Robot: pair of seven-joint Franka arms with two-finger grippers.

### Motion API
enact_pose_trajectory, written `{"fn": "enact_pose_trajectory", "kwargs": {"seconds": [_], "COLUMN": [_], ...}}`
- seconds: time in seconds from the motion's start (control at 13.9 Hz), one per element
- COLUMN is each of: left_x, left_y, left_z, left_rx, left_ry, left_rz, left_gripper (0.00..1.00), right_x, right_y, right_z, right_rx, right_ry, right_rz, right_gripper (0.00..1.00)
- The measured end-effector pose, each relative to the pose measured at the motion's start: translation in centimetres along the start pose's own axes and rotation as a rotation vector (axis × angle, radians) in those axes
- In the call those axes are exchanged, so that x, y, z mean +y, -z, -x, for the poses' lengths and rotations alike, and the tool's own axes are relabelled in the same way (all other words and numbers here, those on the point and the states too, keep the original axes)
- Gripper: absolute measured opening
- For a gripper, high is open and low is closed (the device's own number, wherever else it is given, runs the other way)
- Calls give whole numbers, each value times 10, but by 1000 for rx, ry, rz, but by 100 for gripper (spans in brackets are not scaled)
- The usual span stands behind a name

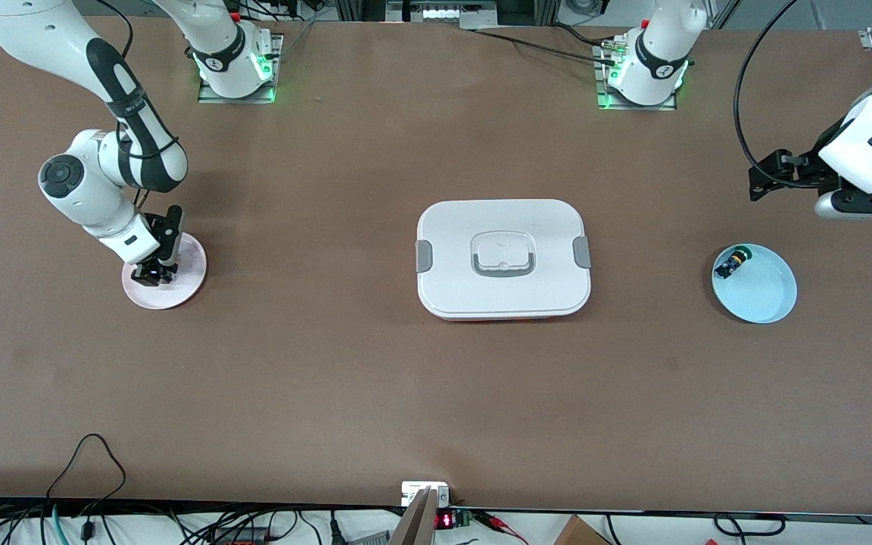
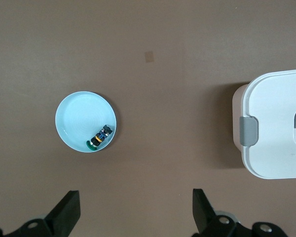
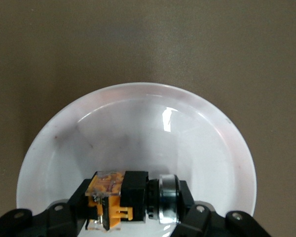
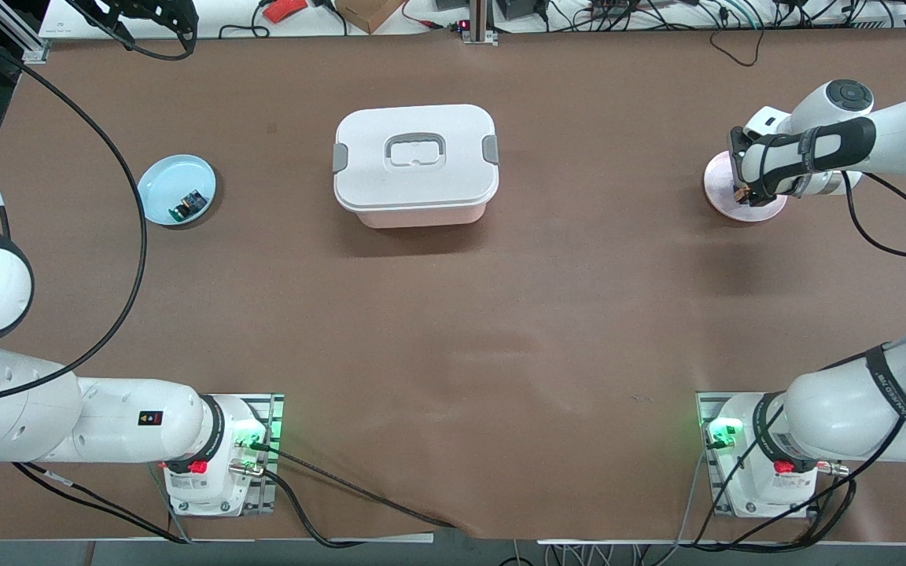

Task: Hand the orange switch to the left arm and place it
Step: 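Lift the orange switch with the right gripper toward the white box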

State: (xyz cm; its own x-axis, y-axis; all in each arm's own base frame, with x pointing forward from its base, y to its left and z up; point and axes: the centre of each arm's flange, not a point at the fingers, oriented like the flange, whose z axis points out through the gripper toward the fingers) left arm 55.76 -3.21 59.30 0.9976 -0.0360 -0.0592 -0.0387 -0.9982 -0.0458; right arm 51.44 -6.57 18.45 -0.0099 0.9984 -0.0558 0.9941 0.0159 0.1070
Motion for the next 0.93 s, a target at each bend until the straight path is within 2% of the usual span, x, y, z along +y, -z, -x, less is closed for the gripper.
{"fn": "enact_pose_trajectory", "kwargs": {"seconds": [0.36,0.65,0.79,0.93], "left_x": [0,0,0,0], "left_y": [0,1,2,2], "left_z": [0,0,0,0], "left_rx": [1,3,3,3], "left_ry": [0,0,0,0], "left_rz": [0,0,0,0], "left_gripper": [100,100,100,100], "right_x": [2,22,40,60], "right_y": [1,17,44,81], "right_z": [-2,-29,-58,-95], "right_rx": [2,32,92,194], "right_ry": [6,54,53,59], "right_rz": [-5,-101,-162,-213], "right_gripper": [72,72,72,72]}}
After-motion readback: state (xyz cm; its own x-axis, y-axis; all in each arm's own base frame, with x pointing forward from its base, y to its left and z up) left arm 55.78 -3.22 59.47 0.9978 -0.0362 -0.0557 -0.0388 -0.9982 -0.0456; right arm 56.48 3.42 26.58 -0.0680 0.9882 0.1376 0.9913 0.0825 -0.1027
